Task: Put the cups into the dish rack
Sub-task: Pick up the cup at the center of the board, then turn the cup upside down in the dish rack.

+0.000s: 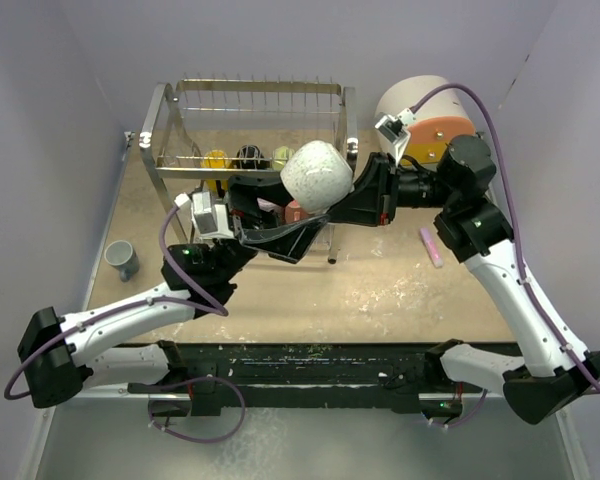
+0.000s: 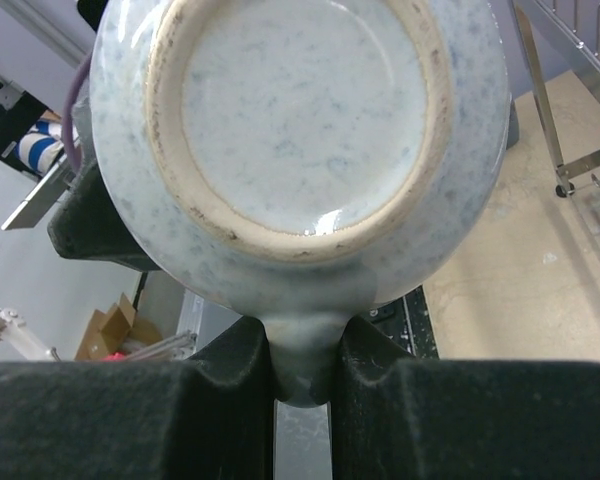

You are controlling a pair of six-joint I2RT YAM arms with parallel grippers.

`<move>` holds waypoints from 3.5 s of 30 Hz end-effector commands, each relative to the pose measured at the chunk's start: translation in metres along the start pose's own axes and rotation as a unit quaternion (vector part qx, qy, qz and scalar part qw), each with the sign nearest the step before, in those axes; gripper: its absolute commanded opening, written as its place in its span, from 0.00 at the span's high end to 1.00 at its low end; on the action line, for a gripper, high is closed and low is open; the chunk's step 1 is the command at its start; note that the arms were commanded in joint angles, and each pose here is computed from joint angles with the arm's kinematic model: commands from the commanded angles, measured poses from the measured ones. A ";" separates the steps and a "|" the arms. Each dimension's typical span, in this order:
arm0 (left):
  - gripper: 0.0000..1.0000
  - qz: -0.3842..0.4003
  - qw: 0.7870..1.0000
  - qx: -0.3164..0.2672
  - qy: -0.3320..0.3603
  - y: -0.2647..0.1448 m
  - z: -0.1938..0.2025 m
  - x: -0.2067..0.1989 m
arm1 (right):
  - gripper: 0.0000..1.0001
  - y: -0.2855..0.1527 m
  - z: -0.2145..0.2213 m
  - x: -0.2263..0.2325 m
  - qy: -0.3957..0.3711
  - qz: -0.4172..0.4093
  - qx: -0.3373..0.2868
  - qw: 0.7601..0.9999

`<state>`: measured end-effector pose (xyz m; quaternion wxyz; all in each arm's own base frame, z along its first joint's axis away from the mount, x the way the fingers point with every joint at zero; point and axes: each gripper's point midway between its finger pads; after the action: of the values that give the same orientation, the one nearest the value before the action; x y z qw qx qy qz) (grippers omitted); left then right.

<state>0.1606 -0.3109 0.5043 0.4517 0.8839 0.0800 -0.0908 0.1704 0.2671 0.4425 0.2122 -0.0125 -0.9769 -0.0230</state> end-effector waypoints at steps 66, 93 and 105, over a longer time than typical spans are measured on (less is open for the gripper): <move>0.07 -0.316 0.909 0.258 -0.083 -0.227 0.051 0.034 | 1.00 0.052 -0.139 -0.209 -0.323 0.453 -0.004 0.831; 0.06 -0.306 0.915 0.246 -0.089 -0.221 0.042 0.027 | 0.70 0.056 -0.107 -0.214 -0.301 0.435 0.034 0.848; 0.06 -0.306 0.912 0.265 -0.066 -0.201 0.027 0.023 | 0.56 0.057 -0.129 -0.178 -0.340 0.388 0.012 0.857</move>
<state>0.1366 -0.2167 0.2948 0.1471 0.8887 0.2950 -0.3186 0.4162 0.3185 0.4157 -0.0842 -0.4207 -0.8899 0.1551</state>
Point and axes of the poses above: each gripper's point midway between its finger pads, its own y axis out along the fingers, its own x axis along the line the jaws close on, z = x × y, and after that the axes turned 11 degrees about -y, right-handed
